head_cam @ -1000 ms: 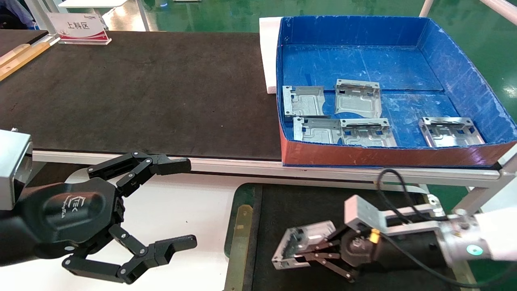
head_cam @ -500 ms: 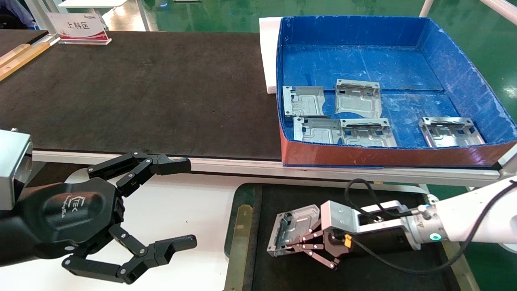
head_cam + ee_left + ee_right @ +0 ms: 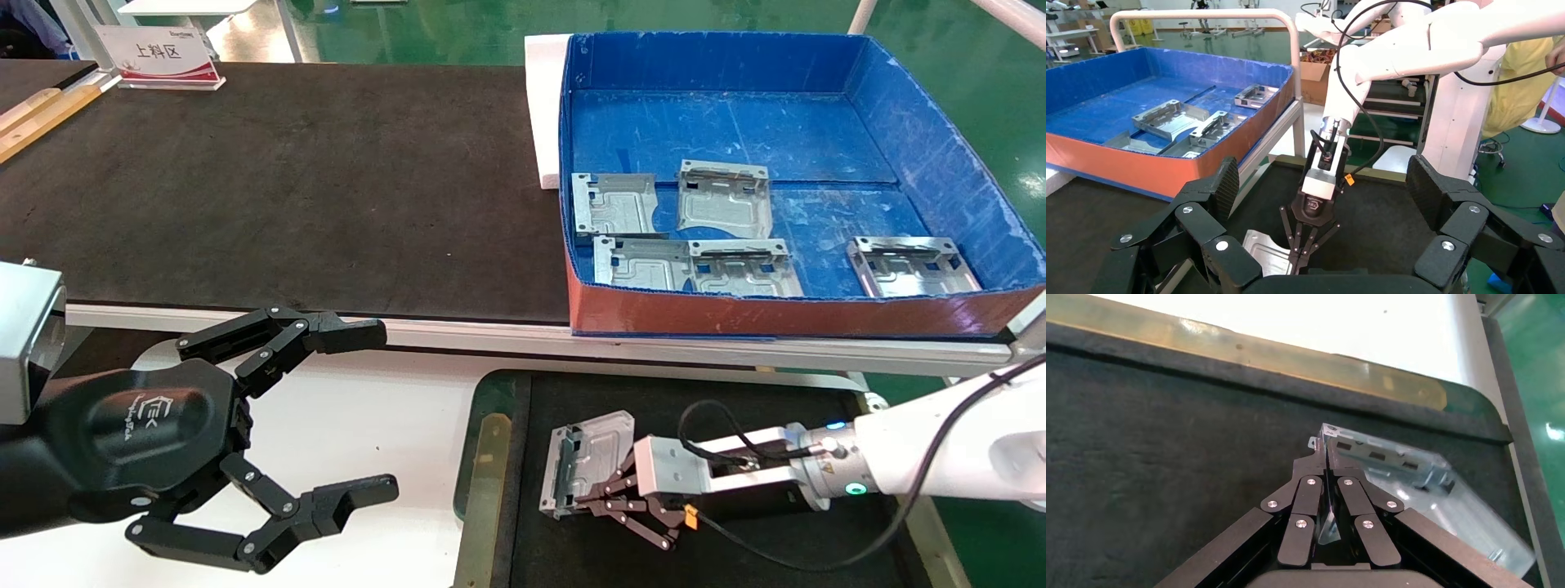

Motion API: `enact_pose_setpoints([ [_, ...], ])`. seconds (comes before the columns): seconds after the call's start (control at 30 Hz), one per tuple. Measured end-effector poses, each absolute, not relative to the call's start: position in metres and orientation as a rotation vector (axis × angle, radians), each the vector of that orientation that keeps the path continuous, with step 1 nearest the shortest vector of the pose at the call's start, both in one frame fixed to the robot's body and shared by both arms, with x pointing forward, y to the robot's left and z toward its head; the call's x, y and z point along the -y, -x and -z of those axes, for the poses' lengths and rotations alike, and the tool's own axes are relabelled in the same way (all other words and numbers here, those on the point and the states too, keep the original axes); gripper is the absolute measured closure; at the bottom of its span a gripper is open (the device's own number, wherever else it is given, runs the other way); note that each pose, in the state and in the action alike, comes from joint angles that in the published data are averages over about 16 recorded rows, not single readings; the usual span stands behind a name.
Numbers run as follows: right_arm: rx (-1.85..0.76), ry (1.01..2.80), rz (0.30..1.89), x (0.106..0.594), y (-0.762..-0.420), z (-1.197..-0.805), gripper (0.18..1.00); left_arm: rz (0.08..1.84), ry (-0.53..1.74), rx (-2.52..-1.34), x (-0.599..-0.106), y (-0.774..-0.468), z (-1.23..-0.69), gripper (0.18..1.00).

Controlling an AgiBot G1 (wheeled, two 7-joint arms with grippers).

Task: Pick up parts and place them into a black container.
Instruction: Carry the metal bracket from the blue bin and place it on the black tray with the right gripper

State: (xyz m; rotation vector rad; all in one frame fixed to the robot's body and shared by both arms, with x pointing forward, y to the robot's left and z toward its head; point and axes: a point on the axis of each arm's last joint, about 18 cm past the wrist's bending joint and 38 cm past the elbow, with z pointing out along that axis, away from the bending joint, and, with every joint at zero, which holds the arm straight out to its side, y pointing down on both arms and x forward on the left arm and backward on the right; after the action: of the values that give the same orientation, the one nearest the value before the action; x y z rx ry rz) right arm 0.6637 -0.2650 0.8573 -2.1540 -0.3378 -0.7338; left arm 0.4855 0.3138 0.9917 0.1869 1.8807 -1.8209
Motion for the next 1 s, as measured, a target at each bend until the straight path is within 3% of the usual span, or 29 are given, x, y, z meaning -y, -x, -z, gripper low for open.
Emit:
enact_pose_setpoints([
  [1.0, 0.248, 2.118, 0.873, 0.261, -0.688, -0.839, 0.988, 1.821, -0.187, -1.881, -0.314, -0.486, -0.992, 0.184],
])
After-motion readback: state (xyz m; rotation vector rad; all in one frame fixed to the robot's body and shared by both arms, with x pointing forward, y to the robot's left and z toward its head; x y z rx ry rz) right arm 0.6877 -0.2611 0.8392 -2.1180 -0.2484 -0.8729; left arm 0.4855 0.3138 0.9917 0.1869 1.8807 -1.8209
